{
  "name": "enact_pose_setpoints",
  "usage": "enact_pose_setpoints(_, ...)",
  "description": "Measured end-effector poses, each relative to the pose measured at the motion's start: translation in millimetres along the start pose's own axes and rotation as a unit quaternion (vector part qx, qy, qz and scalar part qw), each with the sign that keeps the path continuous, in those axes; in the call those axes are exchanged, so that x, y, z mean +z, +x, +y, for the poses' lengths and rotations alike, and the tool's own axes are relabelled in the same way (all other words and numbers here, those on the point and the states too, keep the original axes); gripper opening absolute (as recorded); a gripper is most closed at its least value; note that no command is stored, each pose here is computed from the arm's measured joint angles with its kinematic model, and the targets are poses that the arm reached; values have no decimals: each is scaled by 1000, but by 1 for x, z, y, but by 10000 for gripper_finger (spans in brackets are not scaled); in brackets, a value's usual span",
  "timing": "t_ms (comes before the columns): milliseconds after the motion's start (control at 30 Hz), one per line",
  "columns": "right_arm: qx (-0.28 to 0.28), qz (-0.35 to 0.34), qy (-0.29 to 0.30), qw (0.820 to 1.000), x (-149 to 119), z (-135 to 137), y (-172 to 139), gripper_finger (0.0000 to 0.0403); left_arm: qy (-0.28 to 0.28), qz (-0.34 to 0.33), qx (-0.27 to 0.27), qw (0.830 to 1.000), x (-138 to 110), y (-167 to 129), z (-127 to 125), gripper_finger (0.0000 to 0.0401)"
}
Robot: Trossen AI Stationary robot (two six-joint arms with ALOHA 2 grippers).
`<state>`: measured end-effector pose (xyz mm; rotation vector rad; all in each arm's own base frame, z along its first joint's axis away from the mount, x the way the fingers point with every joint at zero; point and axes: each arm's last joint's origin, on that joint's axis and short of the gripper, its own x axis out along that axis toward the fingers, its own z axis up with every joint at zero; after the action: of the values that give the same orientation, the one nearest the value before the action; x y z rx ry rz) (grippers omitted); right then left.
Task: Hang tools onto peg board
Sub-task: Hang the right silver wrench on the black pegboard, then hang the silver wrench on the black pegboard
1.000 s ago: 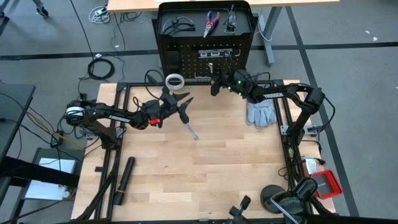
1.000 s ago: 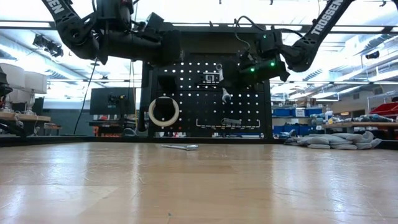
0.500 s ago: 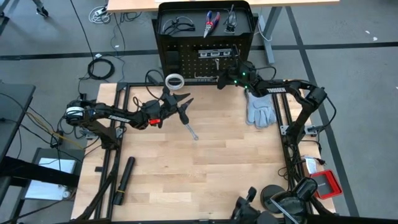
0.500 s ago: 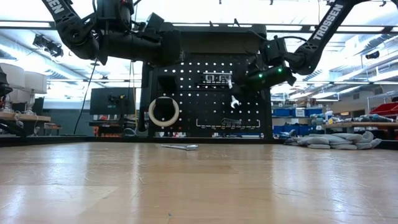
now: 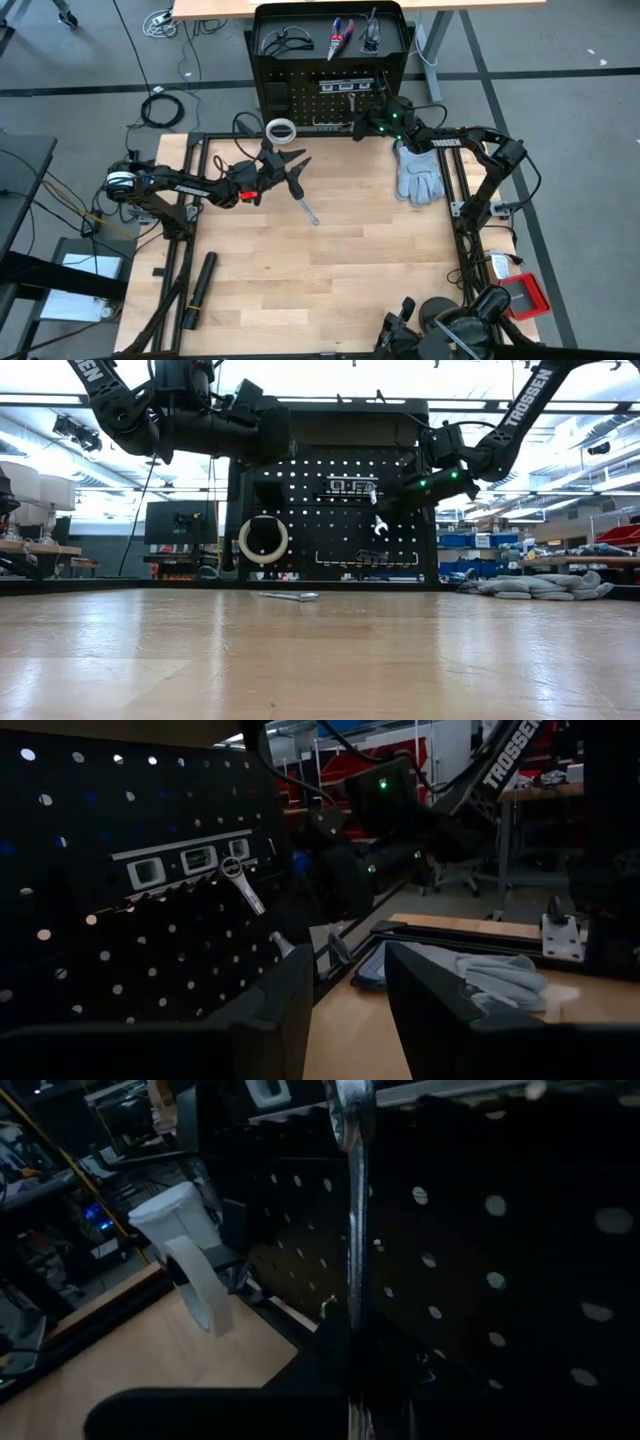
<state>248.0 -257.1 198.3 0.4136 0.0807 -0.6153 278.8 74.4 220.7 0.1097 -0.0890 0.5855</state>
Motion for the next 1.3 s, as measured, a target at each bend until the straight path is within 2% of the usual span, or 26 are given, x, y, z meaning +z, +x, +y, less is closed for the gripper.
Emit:
enact_pose_setpoints(433,-6,21,36,999,-1,-11,-3,28,-3,-6,1,1000,1,0,0,133)
enact_pose_setpoints(633,-18,15,45,999,1,-14,-4,77,-16,-7,1,1000,1,0,0,133)
enact_pose_setpoints(967,-11,29,-7,999,-7,-10,-4,164,2,1,-8,1000,0,0,-1,133)
enact_pose_setpoints(1133,-24,50,-51,997,-33,2,-8,172,21,47,-16,999,-10,0,-2,133)
enact_pose_setpoints(1300,-3,34,-91,995,-57,26,-16,167,38,112,-86,989,-24,-2,-4,133)
